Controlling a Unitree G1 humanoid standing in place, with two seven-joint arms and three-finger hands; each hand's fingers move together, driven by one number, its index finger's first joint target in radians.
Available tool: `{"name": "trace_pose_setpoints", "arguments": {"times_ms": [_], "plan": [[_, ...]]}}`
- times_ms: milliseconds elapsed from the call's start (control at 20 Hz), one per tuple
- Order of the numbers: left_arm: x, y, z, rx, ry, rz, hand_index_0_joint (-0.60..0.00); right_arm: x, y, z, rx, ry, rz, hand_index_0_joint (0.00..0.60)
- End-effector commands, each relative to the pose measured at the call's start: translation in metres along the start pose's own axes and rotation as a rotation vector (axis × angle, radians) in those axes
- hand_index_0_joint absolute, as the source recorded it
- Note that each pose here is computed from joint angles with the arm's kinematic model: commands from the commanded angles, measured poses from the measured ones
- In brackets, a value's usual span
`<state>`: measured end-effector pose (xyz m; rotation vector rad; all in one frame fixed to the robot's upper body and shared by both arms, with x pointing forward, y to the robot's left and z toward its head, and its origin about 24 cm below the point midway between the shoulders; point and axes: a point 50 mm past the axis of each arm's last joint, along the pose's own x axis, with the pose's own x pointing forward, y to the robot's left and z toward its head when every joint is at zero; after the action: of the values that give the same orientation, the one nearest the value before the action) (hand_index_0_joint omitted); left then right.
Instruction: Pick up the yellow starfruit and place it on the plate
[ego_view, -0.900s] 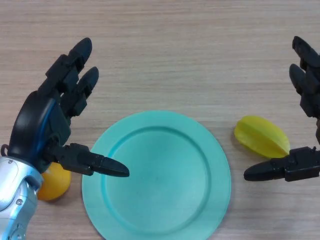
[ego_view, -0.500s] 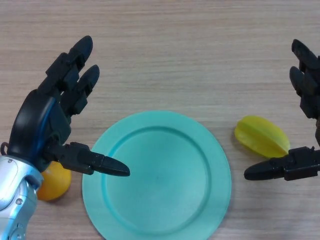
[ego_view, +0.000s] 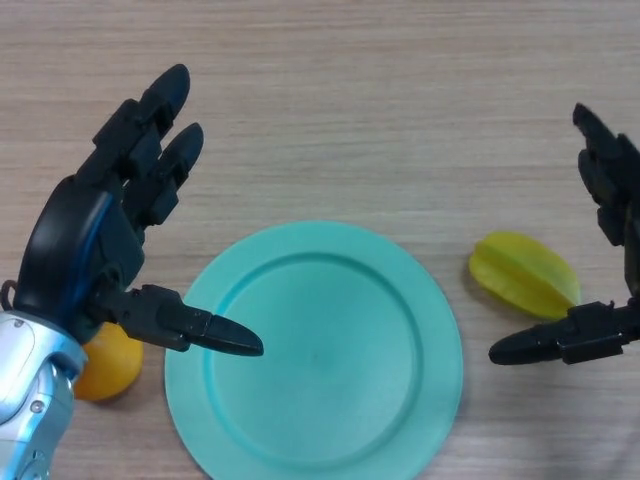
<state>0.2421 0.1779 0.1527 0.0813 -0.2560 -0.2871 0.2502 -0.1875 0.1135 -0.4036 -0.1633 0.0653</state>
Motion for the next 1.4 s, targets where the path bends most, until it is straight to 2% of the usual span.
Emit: {"name": "trace_pose_setpoints", "arguments": {"times_ms": [50,200,400,450,500,550,600,650,700,750,900,1000,1050,1100,1150,1200,1300,1400], "plan": [[-0.003,0.007,0.031,0.106,-0.184,0.016,0.0,0.007,-0.017,0.022,-0.068,-0.206,-0.1,0.0],[-0.004,0.006,0.032,0.108,-0.191,0.016,0.0,0.015,-0.012,0.006,-0.076,-0.184,-0.105,0.0],[-0.009,0.008,0.029,0.096,-0.168,0.016,0.0,0.025,-0.01,-0.023,-0.223,-0.225,-0.119,0.0],[-0.009,0.008,0.029,0.097,-0.166,0.017,0.0,0.025,-0.011,-0.024,-0.223,-0.224,-0.123,0.15],[-0.009,0.008,0.029,0.099,-0.166,0.018,0.0,0.026,-0.011,-0.026,-0.226,-0.222,-0.127,0.251],[-0.011,0.009,0.029,0.104,-0.164,0.019,0.0,0.027,-0.011,-0.03,-0.236,-0.209,-0.132,0.4],[-0.012,0.009,0.029,0.108,-0.16,0.02,0.0,0.027,-0.011,-0.034,-0.251,-0.195,-0.134,0.501],[-0.013,0.01,0.03,0.114,-0.163,0.024,0.0,0.03,-0.012,-0.041,-0.336,-0.169,-0.141,0.6],[-0.014,0.011,0.03,0.113,-0.162,0.025,0.0,0.031,-0.013,-0.043,-0.359,-0.164,-0.15,0.6],[-0.015,0.011,0.03,0.109,-0.163,0.031,0.0,0.029,-0.013,-0.044,-0.324,-0.127,-0.153,0.6],[-0.017,0.013,0.031,0.095,-0.141,0.036,0.0,0.027,-0.014,-0.043,-0.295,-0.081,-0.149,0.6],[-0.019,0.014,0.031,0.1,-0.119,0.036,0.0,0.028,-0.016,-0.031,-0.29,-0.089,-0.159,0.6],[-0.022,0.013,0.031,0.103,-0.102,0.03,0.0,0.029,-0.017,-0.016,-0.23,-0.118,-0.171,0.6],[-0.022,0.013,0.03,0.104,-0.1,0.03,0.0,0.029,-0.016,-0.011,-0.178,-0.111,-0.165,0.6],[-0.023,0.013,0.031,0.099,-0.103,0.03,0.0,0.028,-0.012,0.004,-0.146,-0.14,-0.157,0.6],[-0.024,0.012,0.031,0.102,-0.107,0.03,0.0,0.028,-0.01,0.008,-0.107,-0.137,-0.148,0.6],[-0.025,0.011,0.035,0.112,-0.132,0.037,0.0,0.021,0.003,0.023,-0.021,-0.134,-0.104,0.6],[-0.025,0.012,0.039,0.107,-0.16,0.044,0.0,0.014,0.019,0.035,0.012,-0.151,-0.062,0.6]]}}
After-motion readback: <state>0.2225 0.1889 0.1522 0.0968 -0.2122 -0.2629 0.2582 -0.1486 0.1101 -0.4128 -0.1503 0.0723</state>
